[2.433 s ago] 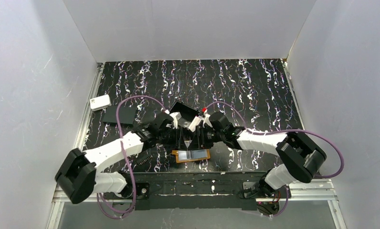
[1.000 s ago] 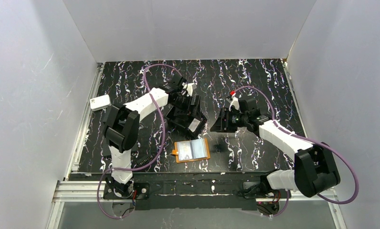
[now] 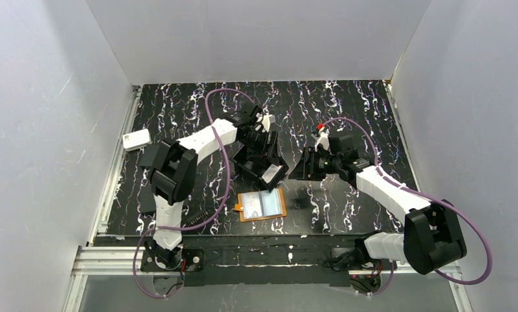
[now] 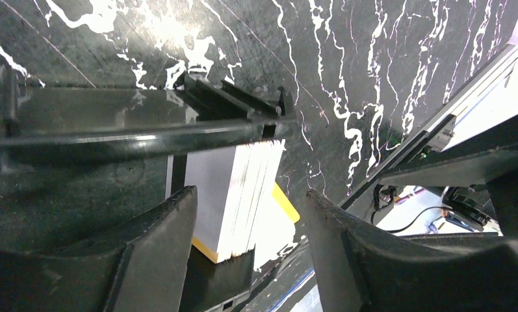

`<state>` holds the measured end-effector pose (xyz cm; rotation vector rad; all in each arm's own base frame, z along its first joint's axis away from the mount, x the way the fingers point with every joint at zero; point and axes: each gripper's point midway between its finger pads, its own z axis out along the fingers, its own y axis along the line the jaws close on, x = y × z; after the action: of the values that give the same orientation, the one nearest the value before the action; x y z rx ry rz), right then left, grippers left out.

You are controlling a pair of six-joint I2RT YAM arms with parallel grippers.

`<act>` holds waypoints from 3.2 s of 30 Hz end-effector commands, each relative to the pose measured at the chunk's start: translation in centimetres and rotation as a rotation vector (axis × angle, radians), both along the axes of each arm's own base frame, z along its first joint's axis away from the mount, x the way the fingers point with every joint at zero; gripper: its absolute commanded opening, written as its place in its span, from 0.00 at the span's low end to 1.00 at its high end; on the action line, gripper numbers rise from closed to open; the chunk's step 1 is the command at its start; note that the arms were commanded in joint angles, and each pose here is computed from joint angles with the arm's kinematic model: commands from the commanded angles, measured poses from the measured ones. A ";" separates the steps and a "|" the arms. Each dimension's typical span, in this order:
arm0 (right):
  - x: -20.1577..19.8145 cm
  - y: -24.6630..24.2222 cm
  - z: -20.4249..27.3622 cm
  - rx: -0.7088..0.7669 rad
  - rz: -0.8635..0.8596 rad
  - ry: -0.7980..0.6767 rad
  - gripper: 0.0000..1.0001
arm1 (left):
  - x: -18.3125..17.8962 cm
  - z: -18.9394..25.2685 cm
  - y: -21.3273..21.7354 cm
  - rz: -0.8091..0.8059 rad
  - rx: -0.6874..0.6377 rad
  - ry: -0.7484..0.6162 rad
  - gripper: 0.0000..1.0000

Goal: Put the credit cards into the card holder
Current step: Pick up the credit card from the storage box.

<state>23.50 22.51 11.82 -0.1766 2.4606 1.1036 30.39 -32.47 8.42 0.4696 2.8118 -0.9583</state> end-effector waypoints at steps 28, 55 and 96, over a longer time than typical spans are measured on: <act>-0.2 0.2 0.2 0.022 0.024 -0.012 0.53 | -0.7 1.5 -1.3 -0.059 -0.090 0.035 0.16; 1.4 1.4 -2.1 0.118 -0.131 0.133 0.33 | -1.8 -0.3 -1.5 -0.098 -0.102 0.108 0.53; 5.4 3.7 -5.9 0.128 -0.140 0.156 0.31 | -1.5 0.6 -1.8 -0.106 -0.118 0.081 0.53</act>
<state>26.55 25.32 4.70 0.1876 2.5795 1.2587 30.47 -34.48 6.90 0.5069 2.8089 -1.2289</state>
